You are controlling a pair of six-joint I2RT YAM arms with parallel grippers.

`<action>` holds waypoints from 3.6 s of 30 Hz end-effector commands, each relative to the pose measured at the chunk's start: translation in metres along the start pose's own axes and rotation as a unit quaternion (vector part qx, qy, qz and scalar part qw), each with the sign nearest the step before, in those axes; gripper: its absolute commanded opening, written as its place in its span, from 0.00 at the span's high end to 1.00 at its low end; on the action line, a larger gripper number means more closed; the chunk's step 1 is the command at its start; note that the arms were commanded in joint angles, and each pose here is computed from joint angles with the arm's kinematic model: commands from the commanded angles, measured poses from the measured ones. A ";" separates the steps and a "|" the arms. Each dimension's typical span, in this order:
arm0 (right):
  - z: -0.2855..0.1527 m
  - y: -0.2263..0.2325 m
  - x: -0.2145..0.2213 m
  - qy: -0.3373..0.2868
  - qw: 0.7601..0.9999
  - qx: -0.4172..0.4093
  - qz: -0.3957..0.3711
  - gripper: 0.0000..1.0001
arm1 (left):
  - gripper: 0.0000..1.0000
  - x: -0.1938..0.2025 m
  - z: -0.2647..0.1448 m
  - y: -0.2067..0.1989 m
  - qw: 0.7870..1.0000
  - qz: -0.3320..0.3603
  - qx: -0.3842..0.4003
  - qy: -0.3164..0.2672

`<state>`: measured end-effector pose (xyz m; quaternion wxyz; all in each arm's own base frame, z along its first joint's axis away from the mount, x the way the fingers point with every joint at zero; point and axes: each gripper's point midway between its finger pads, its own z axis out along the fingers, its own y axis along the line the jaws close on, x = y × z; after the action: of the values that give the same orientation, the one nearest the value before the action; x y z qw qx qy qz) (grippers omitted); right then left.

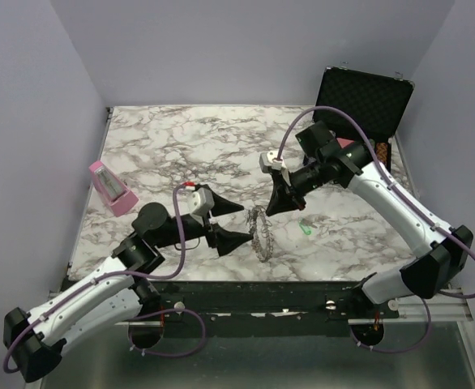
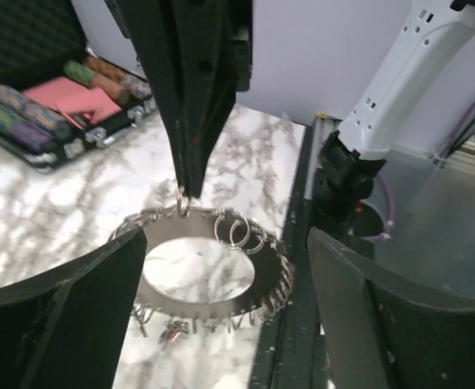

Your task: Put the keys on the keyring

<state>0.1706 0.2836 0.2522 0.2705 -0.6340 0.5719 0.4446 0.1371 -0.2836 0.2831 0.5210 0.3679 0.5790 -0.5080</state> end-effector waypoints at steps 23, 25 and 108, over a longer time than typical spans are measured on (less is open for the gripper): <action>-0.021 0.000 0.015 0.162 0.987 0.010 -0.005 1.00 | 0.38 -0.016 0.041 0.033 0.997 0.068 -0.012 -0.044; -0.020 0.001 0.013 0.157 0.988 0.005 -0.003 1.00 | 0.43 -0.014 0.043 0.030 0.997 0.069 0.004 -0.046; -0.014 0.017 -0.035 -0.097 0.993 -0.063 0.011 0.64 | 1.00 -0.049 0.026 0.004 0.973 0.022 0.045 -0.227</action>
<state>0.1621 0.2826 0.2876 0.2744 -0.6042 0.5312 0.5268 0.1609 -0.3052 0.2998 0.6079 0.2825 0.4635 -0.5795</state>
